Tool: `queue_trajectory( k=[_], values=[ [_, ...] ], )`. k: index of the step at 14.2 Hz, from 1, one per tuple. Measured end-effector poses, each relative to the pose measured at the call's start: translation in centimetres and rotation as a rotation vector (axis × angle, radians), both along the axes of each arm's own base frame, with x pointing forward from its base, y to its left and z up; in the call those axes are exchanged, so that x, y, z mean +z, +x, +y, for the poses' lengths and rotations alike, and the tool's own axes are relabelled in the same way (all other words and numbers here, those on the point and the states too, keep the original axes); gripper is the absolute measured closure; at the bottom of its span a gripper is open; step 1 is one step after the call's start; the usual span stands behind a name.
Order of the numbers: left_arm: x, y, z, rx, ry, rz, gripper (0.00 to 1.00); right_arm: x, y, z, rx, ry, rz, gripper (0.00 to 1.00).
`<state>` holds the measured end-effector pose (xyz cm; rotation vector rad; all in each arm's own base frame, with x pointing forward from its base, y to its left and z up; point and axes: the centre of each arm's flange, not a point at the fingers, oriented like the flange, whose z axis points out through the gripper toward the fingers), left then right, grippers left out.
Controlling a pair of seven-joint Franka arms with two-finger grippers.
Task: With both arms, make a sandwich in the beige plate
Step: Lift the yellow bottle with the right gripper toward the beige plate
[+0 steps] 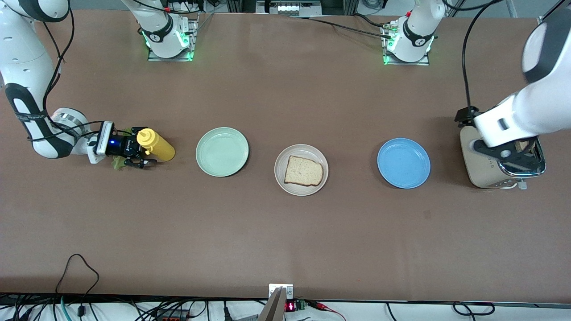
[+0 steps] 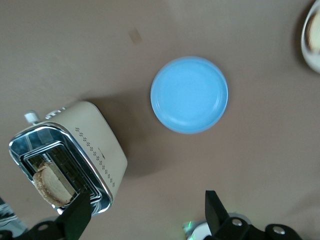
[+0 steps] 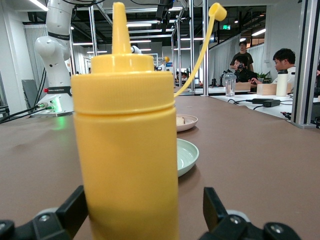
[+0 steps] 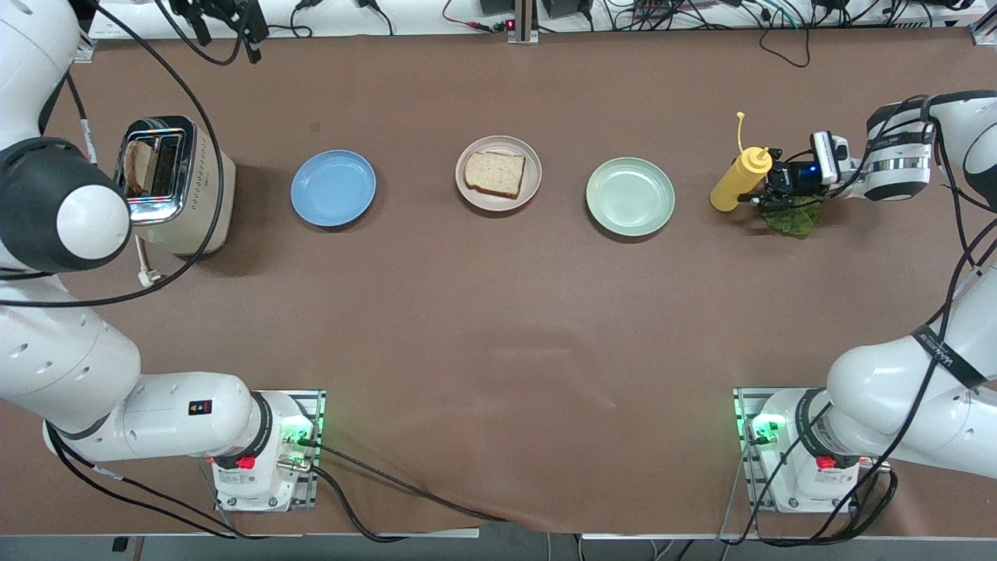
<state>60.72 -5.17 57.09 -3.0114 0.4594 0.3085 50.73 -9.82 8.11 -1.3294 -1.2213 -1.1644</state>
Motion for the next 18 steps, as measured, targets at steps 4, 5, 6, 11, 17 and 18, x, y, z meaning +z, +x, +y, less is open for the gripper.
queue_trajectory(
  k=[4,5,6,11,17,18],
  values=[
    [2.3,-2.1,5.1,0.118,-0.079,-0.217,0.00,0.0,0.2,1.1,0.014,0.004,0.000,0.00],
    [2.3,-3.0,5.3,0.118,-0.071,-0.219,0.00,0.0,0.3,1.2,0.014,0.004,-0.001,0.00],
    [2.2,-3.6,5.1,0.111,-0.060,-0.212,0.00,0.0,0.3,1.2,0.014,0.005,-0.001,0.00],
    [1.7,-4.7,4.4,0.098,-0.052,-0.173,0.00,0.1,0.3,1.2,0.014,0.006,-0.004,0.35],
    [1.7,-4.7,4.3,0.100,-0.052,-0.173,0.00,4.5,3.8,2.9,0.018,-0.092,-0.035,0.46],
    [1.7,-4.7,4.3,0.101,-0.052,-0.173,0.00,6.4,5.1,3.7,0.015,-0.136,-0.030,0.46]
  ],
)
